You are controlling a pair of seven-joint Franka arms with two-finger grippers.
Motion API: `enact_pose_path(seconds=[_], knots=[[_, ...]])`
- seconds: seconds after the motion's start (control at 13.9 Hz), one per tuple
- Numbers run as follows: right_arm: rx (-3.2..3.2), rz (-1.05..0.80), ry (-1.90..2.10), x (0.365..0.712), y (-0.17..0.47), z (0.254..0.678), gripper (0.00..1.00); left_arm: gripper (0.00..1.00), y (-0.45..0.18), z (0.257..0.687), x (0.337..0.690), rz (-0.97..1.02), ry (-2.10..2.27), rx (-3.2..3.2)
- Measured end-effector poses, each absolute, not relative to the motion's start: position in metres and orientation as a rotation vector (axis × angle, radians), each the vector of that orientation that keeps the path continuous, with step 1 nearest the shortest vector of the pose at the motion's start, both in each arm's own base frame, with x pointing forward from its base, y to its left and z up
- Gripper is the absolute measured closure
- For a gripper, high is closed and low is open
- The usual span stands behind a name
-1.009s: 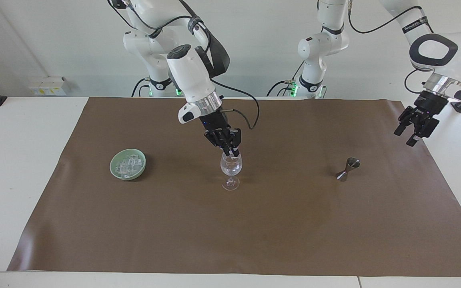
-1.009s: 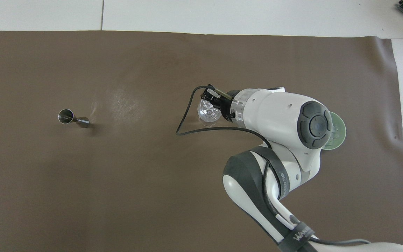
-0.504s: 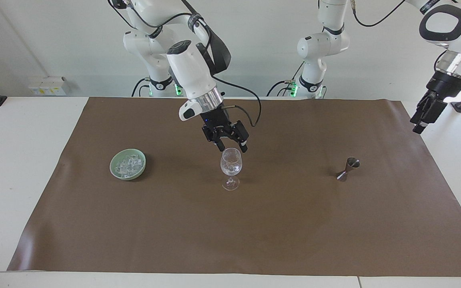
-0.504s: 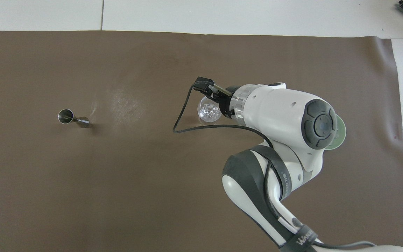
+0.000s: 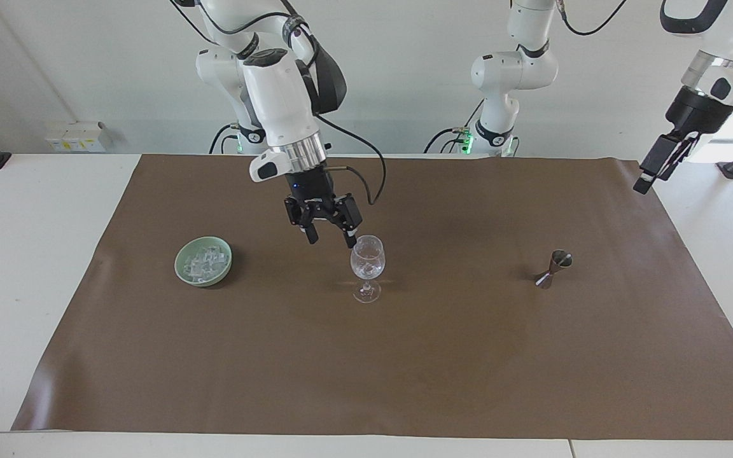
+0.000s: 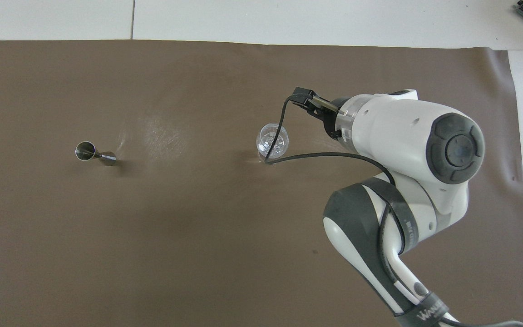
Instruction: Pour wine and add ice with both arms
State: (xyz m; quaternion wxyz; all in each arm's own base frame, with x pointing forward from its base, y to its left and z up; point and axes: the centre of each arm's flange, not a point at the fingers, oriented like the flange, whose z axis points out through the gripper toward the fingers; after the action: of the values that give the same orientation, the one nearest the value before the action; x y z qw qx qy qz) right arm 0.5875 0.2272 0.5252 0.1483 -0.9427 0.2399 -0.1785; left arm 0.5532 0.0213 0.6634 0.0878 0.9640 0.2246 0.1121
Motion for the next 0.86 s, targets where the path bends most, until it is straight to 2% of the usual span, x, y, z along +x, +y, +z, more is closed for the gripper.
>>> enact_pose_path(seconds=[0.36,0.65,0.86], knots=[[-2.921,-0.451,0.581,0.583,0.142,0.547,0.0,0.0,0.026,0.672,0.545,0.262,0.264,2.98],[-3.035,-0.353,0.473,0.57,0.081,0.563,0.0,0.0,-0.018,0.666,0.542,0.186,0.081,3.056],[-3.079,-0.258,0.433,0.556,0.065,0.578,0.0,0.0,-0.027,0.668,0.539,0.156,0.051,3.061]])
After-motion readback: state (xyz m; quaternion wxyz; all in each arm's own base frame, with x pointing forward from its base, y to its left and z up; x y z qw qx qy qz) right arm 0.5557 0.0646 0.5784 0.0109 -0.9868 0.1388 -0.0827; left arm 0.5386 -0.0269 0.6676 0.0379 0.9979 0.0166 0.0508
